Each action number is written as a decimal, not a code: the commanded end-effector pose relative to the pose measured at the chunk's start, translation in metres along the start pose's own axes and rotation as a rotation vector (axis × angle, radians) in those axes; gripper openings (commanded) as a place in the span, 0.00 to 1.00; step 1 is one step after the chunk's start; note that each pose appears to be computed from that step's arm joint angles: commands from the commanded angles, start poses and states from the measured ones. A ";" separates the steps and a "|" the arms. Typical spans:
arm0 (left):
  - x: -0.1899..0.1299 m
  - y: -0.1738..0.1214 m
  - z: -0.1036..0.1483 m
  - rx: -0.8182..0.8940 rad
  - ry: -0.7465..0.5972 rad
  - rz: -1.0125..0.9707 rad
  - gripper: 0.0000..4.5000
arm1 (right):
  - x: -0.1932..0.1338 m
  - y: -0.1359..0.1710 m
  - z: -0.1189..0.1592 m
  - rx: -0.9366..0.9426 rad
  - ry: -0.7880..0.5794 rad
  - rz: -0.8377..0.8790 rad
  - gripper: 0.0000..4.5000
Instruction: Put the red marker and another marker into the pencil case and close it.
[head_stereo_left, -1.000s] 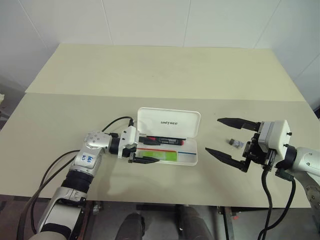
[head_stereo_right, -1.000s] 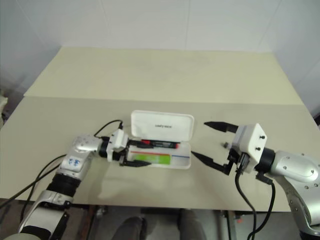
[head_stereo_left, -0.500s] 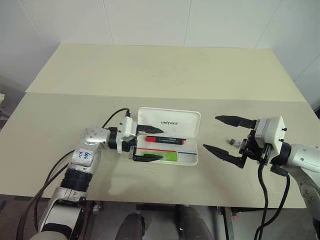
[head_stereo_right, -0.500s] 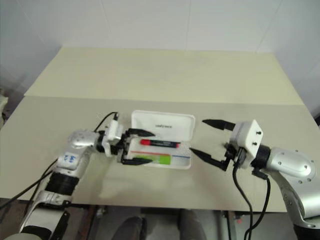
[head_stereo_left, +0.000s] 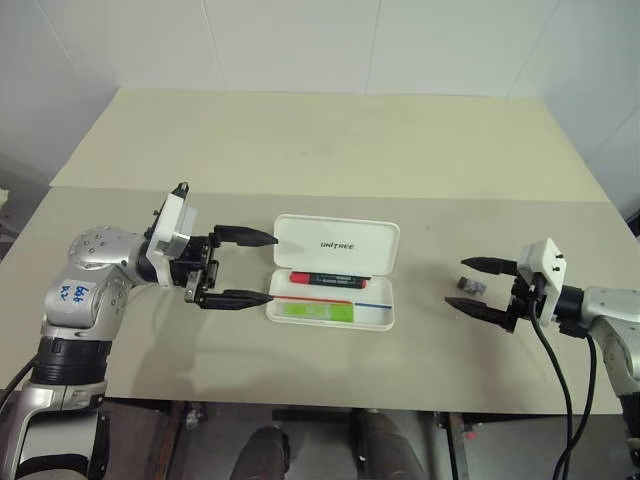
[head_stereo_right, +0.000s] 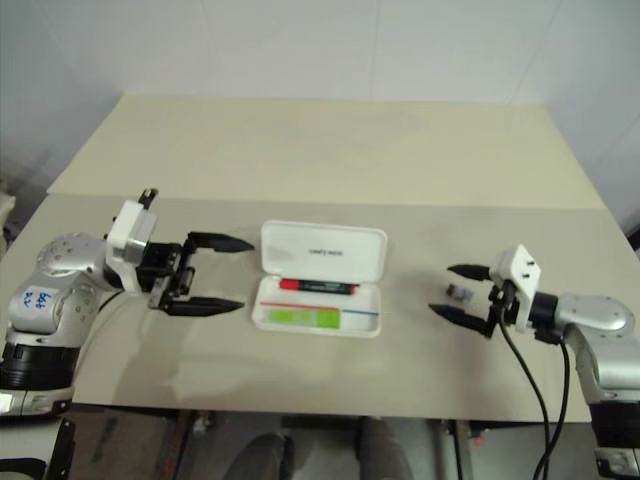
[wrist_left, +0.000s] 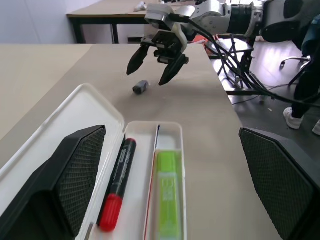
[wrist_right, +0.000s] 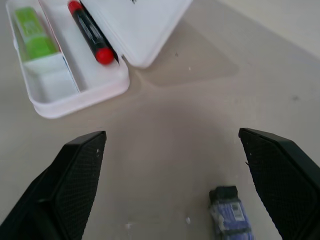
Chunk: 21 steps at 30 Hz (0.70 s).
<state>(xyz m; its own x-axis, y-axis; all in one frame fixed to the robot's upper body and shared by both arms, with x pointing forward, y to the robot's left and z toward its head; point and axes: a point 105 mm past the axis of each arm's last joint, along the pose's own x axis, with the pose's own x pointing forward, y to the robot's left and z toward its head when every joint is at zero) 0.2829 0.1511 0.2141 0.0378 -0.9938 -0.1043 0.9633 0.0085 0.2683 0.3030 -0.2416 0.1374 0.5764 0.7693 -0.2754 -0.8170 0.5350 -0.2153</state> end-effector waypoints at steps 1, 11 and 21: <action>-0.012 0.007 0.015 0.077 0.021 0.017 0.99 | -0.001 -0.015 -0.002 -0.038 0.027 0.014 1.00; -0.016 0.001 0.027 0.086 0.042 0.028 0.99 | -0.001 -0.040 -0.033 0.016 0.102 -0.005 1.00; -0.019 0.003 0.031 0.100 0.053 0.051 1.00 | -0.003 -0.035 -0.048 0.056 0.099 0.017 0.47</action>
<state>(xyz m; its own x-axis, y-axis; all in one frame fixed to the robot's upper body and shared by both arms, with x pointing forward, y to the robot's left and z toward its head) 0.2819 0.1645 0.2340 0.0975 -0.9847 -0.1447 0.9479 0.0476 0.3149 0.3351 -0.2794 0.1066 0.5822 0.7295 -0.3589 -0.8101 0.5580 -0.1799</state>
